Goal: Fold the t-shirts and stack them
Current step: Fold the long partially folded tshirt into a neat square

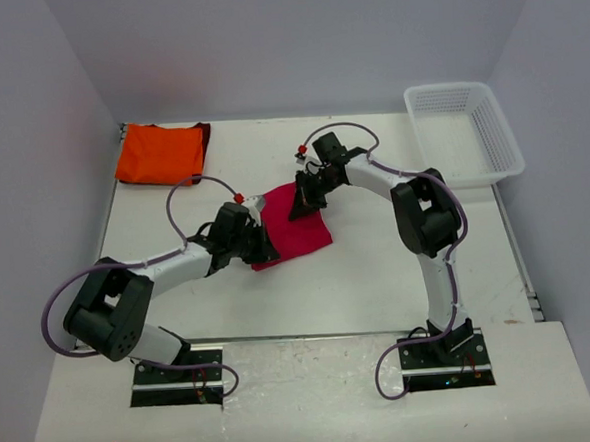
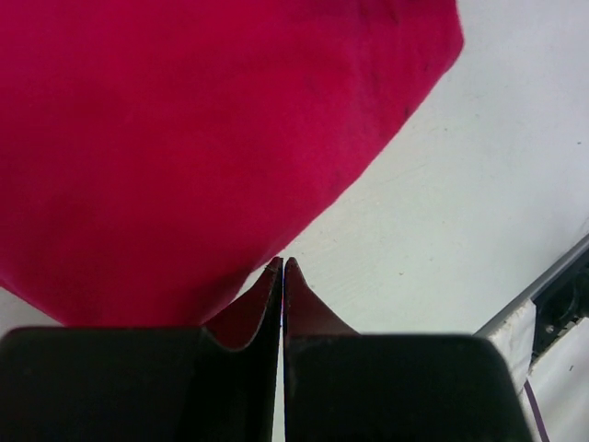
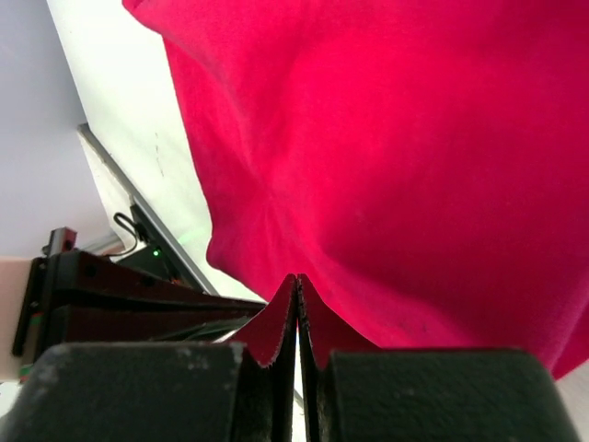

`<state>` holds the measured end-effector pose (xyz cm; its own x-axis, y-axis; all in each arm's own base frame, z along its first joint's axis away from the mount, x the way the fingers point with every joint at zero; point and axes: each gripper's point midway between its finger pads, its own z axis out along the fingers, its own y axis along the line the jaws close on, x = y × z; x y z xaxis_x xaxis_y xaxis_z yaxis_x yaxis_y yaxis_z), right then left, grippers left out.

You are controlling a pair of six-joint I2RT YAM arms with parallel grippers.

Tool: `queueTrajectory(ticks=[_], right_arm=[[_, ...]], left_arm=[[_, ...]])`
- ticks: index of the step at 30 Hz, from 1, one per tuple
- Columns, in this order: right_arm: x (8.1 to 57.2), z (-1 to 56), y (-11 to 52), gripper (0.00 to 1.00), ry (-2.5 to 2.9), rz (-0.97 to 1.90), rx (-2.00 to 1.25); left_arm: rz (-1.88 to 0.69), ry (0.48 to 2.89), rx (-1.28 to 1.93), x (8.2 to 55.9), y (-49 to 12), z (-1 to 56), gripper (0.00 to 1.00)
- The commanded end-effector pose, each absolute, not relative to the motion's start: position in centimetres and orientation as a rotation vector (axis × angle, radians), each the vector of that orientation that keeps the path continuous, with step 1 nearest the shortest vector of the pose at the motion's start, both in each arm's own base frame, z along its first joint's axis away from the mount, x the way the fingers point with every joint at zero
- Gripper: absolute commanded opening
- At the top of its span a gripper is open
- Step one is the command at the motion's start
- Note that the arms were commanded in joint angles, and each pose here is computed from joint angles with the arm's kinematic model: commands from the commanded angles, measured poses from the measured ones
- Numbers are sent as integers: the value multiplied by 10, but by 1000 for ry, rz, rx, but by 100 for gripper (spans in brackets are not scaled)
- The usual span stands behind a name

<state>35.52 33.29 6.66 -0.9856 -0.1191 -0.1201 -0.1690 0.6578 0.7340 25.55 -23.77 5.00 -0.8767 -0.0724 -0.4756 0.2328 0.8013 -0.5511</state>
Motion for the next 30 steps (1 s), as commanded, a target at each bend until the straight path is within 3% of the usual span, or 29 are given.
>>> queueTrajectory(ticks=[1, 8, 13, 30], right_arm=[[357, 68, 330, 0, 2797, 1281, -209], [352, 55, 323, 0, 2846, 1254, -146], [347, 45, 320, 0, 2887, 1258, -82], [349, 15, 271, 0, 2972, 1056, 304]], left_arm=[[-826, 2457, 99, 269, -239, 47, 0], [-737, 2488, 80, 279, -234, 27, 0], [-774, 2607, 11, 250, -228, -5, 0], [-745, 2618, -18, 205, -198, -1, 0]])
